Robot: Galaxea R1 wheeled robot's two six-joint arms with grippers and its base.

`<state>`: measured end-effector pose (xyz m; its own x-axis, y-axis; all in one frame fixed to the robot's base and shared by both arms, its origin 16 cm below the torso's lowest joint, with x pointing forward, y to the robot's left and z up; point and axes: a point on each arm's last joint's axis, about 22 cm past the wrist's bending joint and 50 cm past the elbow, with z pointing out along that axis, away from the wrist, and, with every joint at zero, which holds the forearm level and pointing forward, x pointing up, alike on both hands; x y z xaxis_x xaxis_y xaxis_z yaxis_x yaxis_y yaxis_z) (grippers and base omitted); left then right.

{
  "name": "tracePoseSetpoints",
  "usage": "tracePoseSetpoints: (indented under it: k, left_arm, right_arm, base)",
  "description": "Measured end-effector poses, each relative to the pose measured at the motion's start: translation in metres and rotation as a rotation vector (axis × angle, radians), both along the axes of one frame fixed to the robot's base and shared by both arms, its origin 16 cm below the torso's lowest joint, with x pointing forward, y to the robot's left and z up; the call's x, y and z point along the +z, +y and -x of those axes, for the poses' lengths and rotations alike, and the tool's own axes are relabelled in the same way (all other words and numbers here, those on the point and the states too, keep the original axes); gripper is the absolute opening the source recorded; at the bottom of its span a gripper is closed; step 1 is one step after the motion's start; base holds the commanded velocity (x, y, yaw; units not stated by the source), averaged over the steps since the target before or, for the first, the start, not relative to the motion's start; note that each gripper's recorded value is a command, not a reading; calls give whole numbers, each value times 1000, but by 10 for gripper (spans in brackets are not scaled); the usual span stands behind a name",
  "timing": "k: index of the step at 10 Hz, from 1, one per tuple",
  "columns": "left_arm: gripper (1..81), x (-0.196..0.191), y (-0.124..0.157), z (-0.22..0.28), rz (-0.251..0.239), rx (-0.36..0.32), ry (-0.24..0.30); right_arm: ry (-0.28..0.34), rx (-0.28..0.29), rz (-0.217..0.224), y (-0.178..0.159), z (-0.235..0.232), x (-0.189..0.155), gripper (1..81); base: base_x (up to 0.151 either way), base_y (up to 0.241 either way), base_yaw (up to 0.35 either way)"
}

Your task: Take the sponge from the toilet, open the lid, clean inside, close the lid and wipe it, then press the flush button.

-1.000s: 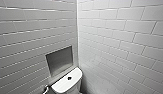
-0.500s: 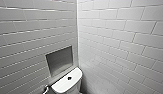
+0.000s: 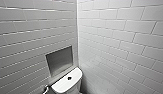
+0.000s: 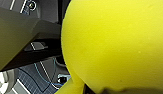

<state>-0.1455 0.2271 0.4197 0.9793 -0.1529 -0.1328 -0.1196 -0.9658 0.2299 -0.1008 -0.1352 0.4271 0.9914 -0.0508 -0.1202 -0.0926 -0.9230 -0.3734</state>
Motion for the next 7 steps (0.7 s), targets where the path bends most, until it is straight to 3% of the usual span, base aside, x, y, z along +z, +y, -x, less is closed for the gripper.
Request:
tracePoseSetpoints:
  k: [2, 3, 5, 7]
  left_arm:
    - [811, 0, -2, -2, 23, -94, -5]
    - [811, 0, -4, -7, 36, -100, -7]
    - [811, 0, -18, -28, 73, -45, -51]
    - [811, 2, -26, -47, 109, -19, -86]
  right_arm:
    - [1, -1, -5, 2, 0, 1, 10]
    - [0, -1, -2, -3, 0, 0, 10]
    - [-9, -9, -18, -2, -1, 3, 10]
    - [-11, -24, -74, 9, 1, 14, 10]
  base:
    - [0, 0, 0]
    - [0, 0, 0]
    - [0, 0, 0]
    - [0, 0, 0]
